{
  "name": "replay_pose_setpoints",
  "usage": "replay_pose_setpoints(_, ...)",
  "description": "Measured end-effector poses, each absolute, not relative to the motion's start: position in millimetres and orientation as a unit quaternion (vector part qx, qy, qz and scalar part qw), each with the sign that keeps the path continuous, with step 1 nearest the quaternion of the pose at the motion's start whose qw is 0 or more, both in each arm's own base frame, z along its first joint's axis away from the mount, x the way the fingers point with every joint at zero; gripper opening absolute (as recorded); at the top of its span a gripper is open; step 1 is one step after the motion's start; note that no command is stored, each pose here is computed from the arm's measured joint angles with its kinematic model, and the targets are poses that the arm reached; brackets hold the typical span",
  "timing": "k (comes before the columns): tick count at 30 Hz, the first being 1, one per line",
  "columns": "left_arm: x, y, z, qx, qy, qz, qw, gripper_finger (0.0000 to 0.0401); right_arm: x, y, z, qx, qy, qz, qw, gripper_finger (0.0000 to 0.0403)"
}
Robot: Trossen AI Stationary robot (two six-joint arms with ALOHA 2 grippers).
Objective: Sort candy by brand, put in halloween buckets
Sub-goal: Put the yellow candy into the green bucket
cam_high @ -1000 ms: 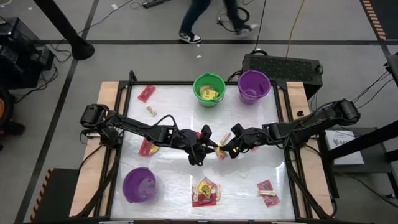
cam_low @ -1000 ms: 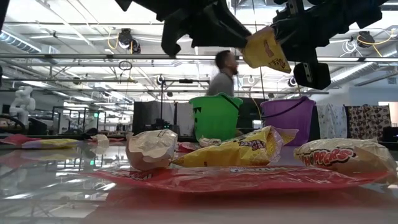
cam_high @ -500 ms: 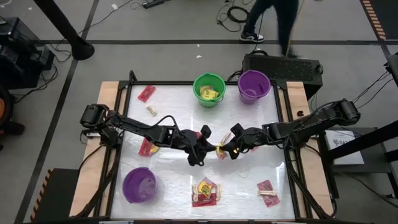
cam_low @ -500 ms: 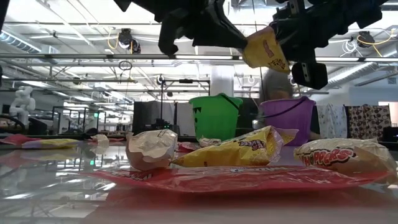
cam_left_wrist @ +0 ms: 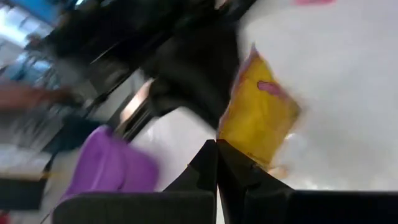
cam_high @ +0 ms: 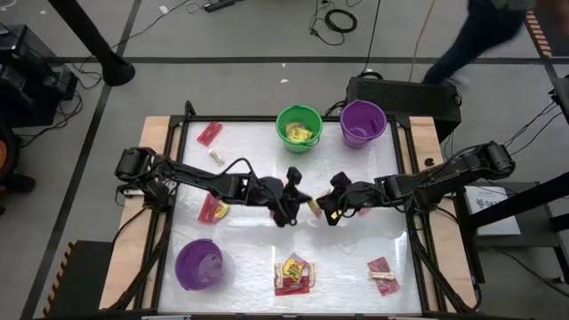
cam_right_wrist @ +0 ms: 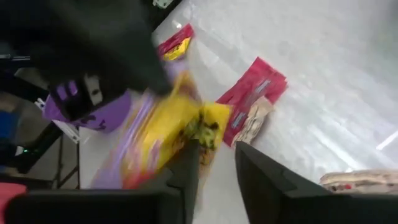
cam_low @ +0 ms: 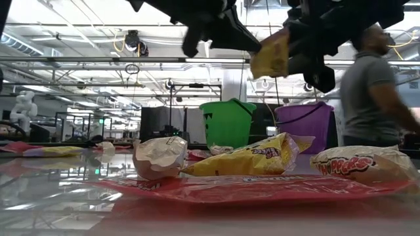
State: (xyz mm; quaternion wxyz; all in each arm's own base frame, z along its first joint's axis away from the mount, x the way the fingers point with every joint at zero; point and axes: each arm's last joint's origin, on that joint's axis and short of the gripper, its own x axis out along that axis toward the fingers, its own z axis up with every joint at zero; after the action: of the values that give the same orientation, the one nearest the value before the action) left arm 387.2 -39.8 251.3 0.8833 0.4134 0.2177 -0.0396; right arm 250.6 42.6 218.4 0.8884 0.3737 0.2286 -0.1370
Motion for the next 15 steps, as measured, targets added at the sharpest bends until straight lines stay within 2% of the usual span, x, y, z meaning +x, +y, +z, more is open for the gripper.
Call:
replay_pose_setpoints(4, 385, -13, 264, 0.410, 0.226, 0.018, 0.883, 0.0001, 248, 39, 216, 0.362, 0.248, -0.152, 0.886, 0.0128)
replay_pose_setpoints(11, 374, 62, 277, 0.384, 0.259, 0.146, 0.874, 0.0001, 237, 36, 203, 0.365, 0.317, -0.199, 0.853, 0.0130)
replay_pose_setpoints(15, 363, 108, 277, 0.303, 0.269, 0.224, 0.886, 0.0001, 234, 39, 201, 0.368, 0.328, -0.201, 0.847, 0.0130)
